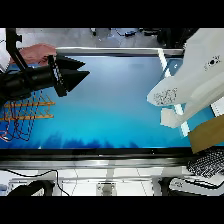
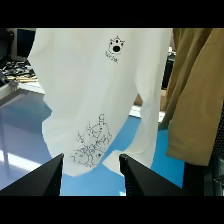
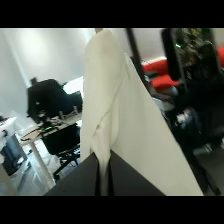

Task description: Fold the clothes and pants, and hang the long-sleeved shirts on hangers.

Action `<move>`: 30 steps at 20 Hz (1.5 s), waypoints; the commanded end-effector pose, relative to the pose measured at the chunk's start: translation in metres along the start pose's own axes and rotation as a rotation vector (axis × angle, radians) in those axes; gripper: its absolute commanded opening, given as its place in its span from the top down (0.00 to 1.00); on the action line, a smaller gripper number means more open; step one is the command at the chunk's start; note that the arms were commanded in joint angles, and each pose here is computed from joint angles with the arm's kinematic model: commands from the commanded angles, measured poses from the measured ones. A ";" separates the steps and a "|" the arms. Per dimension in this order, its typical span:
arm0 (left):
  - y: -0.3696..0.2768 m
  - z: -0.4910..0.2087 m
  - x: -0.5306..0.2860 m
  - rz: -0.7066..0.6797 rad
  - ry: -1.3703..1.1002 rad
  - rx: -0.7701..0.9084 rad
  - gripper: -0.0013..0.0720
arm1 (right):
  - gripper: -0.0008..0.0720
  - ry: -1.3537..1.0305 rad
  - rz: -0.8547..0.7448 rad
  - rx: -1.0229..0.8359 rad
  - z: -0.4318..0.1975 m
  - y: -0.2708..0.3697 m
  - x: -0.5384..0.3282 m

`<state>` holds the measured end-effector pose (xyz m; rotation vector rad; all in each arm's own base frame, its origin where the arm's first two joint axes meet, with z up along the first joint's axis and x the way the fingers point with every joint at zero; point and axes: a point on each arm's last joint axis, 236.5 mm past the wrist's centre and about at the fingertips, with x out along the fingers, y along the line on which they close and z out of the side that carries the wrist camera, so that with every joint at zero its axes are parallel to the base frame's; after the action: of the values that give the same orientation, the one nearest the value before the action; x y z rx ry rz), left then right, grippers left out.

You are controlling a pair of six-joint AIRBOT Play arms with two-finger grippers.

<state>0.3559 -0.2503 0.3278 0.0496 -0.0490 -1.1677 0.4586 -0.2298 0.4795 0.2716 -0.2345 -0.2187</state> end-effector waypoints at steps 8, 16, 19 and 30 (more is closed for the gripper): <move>-0.002 -0.001 0.000 -0.008 0.002 0.000 0.38 | 0.92 -0.046 -0.326 0.402 -0.023 -0.092 0.006; -0.002 -0.001 0.000 -0.008 0.002 0.000 0.38 | 0.92 -0.322 -0.243 0.513 0.041 -0.095 0.000; -0.002 -0.001 0.000 -0.008 0.001 -0.001 0.38 | 0.92 -0.415 -0.228 0.519 0.072 -0.106 -0.016; -0.002 -0.001 0.000 -0.009 0.002 -0.008 0.38 | 0.92 -0.280 -0.384 0.527 0.029 -0.151 -0.015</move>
<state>0.3540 -0.2514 0.3274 0.0440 -0.0436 -1.1762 0.4014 -0.3680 0.4860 0.7840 -0.5983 -0.5341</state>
